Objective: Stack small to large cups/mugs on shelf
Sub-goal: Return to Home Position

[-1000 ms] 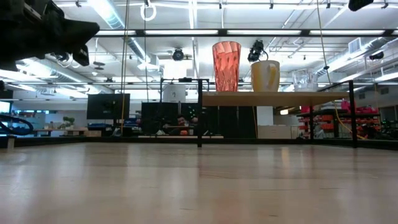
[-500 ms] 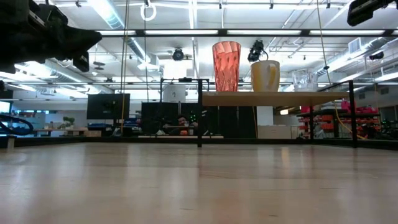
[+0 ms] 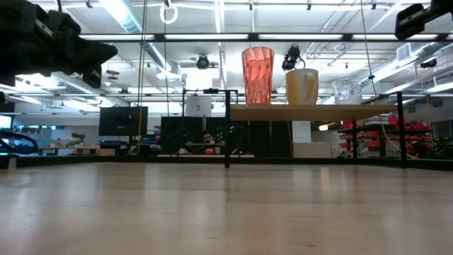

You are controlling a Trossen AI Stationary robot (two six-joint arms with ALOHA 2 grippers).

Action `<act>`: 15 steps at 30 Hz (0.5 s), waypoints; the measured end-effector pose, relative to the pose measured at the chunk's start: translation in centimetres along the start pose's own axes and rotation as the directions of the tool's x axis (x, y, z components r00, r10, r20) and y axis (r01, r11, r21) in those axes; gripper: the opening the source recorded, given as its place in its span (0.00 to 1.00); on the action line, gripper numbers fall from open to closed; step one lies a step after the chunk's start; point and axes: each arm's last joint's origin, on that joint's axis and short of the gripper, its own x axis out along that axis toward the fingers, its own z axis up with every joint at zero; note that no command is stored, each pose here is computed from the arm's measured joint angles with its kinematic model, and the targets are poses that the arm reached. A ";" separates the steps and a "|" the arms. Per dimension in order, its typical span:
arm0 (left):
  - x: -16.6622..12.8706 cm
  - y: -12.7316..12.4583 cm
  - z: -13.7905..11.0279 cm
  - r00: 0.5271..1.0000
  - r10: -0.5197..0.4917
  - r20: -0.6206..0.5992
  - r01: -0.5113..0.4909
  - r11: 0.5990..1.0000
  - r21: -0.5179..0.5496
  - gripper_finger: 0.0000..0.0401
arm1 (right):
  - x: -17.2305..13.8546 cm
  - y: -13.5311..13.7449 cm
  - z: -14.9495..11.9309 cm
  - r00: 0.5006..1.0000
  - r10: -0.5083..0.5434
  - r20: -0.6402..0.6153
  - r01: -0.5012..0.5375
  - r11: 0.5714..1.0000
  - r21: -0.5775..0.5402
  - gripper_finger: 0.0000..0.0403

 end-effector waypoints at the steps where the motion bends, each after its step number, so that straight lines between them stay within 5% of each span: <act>1: 0.0 0.0 0.0 1.000 0.001 -0.003 -0.001 1.000 -0.002 0.06 | 0.0 0.0 0.0 1.000 0.000 -0.002 0.000 1.000 0.000 0.03; 10: 0.0 0.2 -0.5 0.999 0.037 -0.039 -0.037 0.999 -0.010 0.08 | 0.0 0.0 -0.5 0.999 -0.011 -0.050 0.010 1.000 -0.016 0.03; 15: 0.0 0.3 -0.7 0.997 0.058 -0.054 -0.058 0.998 0.001 0.09 | 0.0 -0.6 -0.8 0.988 -0.131 -0.078 0.128 0.991 -0.040 0.03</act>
